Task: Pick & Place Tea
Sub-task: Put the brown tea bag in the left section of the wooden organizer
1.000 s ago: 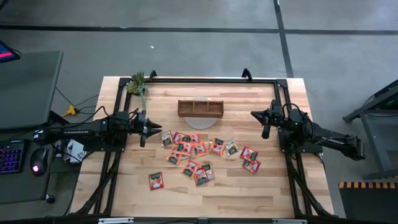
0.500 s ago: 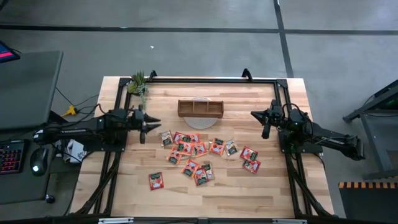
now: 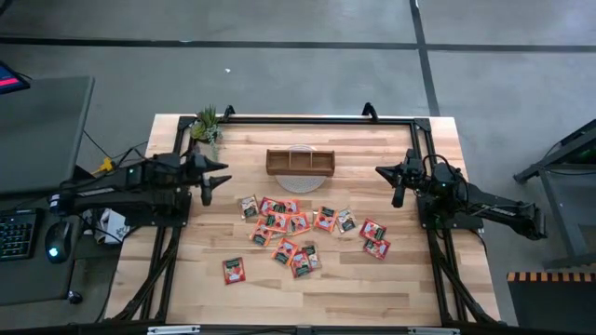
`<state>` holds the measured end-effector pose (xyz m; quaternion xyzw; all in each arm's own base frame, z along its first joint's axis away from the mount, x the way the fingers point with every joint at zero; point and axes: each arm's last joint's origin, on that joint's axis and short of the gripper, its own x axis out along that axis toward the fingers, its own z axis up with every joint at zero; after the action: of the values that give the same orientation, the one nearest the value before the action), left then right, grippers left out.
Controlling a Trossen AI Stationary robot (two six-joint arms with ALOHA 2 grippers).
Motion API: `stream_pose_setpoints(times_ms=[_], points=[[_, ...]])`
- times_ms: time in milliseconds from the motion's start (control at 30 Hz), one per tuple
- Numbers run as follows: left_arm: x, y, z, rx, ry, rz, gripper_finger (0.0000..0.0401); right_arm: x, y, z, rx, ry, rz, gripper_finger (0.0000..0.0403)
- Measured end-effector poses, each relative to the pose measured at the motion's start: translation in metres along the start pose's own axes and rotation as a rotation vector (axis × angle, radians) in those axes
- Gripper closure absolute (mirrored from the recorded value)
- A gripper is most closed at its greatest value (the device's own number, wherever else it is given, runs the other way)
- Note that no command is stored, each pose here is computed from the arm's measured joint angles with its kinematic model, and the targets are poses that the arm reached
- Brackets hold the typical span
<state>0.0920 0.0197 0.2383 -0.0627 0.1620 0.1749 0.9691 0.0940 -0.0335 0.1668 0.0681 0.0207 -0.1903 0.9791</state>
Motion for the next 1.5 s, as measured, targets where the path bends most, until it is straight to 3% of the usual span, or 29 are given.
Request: stream_pose_setpoints(times_ms=[133,333,533,633,733,933,1167,1500], points=[[-0.005,-0.002,0.014,-0.114,-0.011,-0.027,0.0201,0.000,0.000,0.000,0.000,0.000,0.000,0.0402],[-0.002,-0.009,0.035,-0.247,0.035,-0.164,0.0197,0.000,0.000,0.000,0.000,0.000,0.000,0.0402],[0.002,-0.019,0.054,-0.282,0.148,-0.347,0.0197,0.000,0.000,0.000,0.000,0.000,0.000,0.0402],[0.006,-0.022,0.062,-0.265,0.245,-0.386,0.0197,0.000,0.000,0.000,0.000,0.000,0.000,0.0402],[0.013,-0.024,0.068,-0.235,0.361,-0.332,0.0197,0.000,0.000,0.000,0.000,0.000,0.000,0.0402],[0.047,-0.025,0.066,-0.171,0.602,-0.112,0.0197,0.000,0.000,0.000,0.000,0.000,0.000,0.0402],[0.093,-0.037,0.049,-0.191,0.748,-0.044,0.0197,0.000,0.000,0.000,0.000,0.000,0.000,0.0402],[0.125,-0.040,0.021,-0.196,0.933,0.118,0.0197,0.000,0.000,0.000,0.000,-0.002,0.000,0.0402]])
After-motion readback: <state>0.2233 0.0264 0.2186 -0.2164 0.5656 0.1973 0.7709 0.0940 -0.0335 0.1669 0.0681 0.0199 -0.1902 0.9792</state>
